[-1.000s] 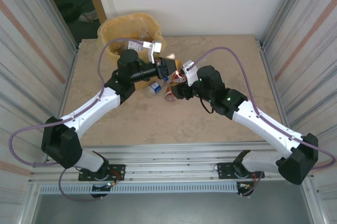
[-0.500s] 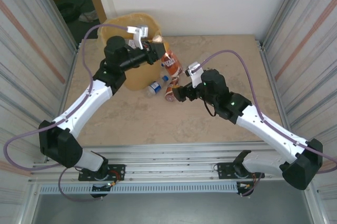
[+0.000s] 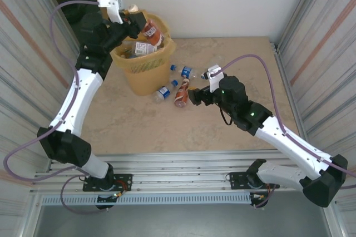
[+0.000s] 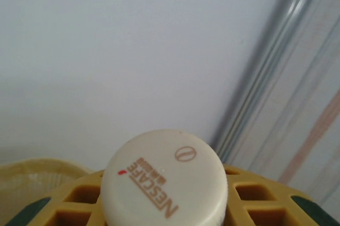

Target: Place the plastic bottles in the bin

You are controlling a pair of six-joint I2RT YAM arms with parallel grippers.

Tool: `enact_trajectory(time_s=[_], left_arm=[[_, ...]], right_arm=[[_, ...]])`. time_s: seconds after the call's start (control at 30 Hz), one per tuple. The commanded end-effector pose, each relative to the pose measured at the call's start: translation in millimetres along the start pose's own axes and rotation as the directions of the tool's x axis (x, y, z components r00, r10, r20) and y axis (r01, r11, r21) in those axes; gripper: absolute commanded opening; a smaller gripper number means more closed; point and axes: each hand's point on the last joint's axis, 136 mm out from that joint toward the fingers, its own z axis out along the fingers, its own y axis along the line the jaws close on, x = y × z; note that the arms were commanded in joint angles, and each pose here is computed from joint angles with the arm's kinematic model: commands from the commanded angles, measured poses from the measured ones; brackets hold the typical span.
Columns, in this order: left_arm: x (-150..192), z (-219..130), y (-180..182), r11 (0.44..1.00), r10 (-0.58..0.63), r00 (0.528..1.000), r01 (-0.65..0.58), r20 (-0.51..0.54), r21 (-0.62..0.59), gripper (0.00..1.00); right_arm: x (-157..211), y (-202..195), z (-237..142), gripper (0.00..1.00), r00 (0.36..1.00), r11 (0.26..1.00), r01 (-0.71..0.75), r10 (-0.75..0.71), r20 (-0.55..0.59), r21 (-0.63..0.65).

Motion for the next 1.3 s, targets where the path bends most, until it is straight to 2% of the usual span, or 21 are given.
enact_trajectory(time_s=[0.0, 0.27, 0.43, 0.53, 0.77, 0.93, 1.27], left_arm=[[2, 5, 36, 0.996, -0.007, 1.0, 0.005, -0.028, -0.088, 0.09], [33, 23, 91, 0.978, -0.145, 0.985, 0.127, -0.099, -0.167, 0.1], [60, 39, 107, 0.969, -0.21, 0.963, 0.182, -0.169, -0.167, 0.13], [74, 45, 113, 0.965, -0.228, 0.952, 0.194, -0.206, -0.174, 0.18], [85, 45, 129, 0.959, -0.202, 0.952, 0.145, -0.23, -0.242, 0.61], [67, 33, 135, 0.947, -0.133, 0.97, 0.064, -0.202, -0.314, 0.8], [19, -19, 128, 0.889, 0.046, 0.99, -0.1, -0.13, -0.448, 0.98]], right_arm=[[-6, -11, -6, 0.98, 0.998, 0.997, -0.061, 0.06, 0.032, 0.055], [-8, -16, -9, 0.98, 0.996, 0.993, -0.084, 0.082, 0.031, 0.081], [-6, -24, -8, 0.98, 0.993, 0.985, -0.119, 0.115, 0.033, 0.122], [-4, -29, -7, 0.98, 0.99, 0.979, -0.14, 0.137, 0.033, 0.149], [4, -37, 0, 0.98, 0.985, 0.969, -0.168, 0.171, 0.001, 0.18], [8, -45, 4, 0.98, 0.981, 0.957, -0.186, 0.193, -0.01, 0.221], [10, -73, -3, 0.98, 0.957, 0.908, -0.286, 0.289, 0.036, 0.308]])
